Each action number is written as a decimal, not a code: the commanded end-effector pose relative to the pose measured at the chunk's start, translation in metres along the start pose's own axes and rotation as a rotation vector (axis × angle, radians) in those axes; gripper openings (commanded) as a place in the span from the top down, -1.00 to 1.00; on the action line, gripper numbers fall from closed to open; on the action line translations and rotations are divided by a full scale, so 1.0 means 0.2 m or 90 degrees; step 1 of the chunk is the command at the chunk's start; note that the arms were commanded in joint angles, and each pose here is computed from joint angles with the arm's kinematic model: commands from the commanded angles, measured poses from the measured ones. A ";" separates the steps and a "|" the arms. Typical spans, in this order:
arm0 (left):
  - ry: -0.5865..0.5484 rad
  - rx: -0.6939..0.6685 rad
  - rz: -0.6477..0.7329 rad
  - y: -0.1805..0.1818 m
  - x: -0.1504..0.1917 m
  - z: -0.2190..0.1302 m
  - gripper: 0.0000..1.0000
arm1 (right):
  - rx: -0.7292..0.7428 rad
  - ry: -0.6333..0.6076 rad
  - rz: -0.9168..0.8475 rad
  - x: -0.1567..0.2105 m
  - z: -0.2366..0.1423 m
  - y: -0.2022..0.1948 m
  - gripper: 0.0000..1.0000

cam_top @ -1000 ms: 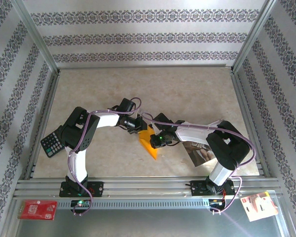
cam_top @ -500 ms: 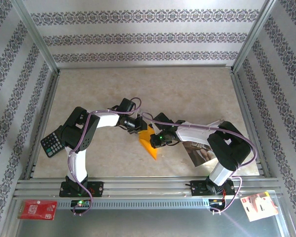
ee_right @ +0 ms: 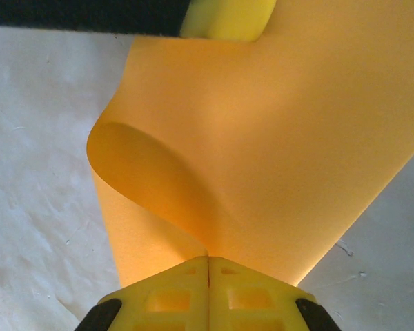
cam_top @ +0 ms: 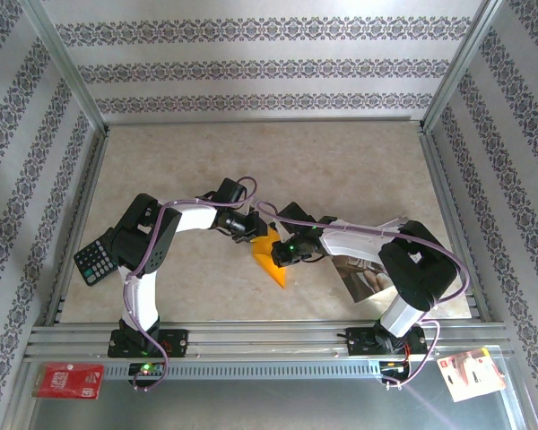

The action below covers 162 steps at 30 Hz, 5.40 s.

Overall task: Fold a paper plane with a square sheet of paper (pick it up from the middle)
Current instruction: Third fold the triangle at the center of the table.

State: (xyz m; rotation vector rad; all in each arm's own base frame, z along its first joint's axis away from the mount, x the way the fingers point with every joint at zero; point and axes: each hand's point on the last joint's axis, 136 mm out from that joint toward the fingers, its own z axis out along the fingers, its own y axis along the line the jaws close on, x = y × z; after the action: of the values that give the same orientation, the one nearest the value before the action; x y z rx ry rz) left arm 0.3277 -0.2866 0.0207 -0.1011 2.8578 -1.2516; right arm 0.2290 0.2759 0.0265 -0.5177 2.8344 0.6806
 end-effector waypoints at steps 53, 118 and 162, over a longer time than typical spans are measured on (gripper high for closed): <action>0.035 -0.048 -0.025 0.09 0.07 0.06 0.74 | 0.008 0.025 -0.008 0.04 0.06 -0.02 0.88; -0.159 0.013 -0.043 -0.10 0.06 -0.46 0.70 | 0.062 0.021 0.056 -0.09 0.13 -0.22 0.96; -0.117 0.167 0.026 -0.30 0.46 0.01 0.90 | 0.055 0.052 0.063 -0.01 0.17 -0.26 0.97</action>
State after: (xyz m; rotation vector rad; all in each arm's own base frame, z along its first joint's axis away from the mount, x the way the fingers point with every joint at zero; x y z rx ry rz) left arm 0.2320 -0.3253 0.0563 -0.1091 2.5784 -1.4441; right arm 0.2814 0.2714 0.0139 -0.4082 2.8123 0.6762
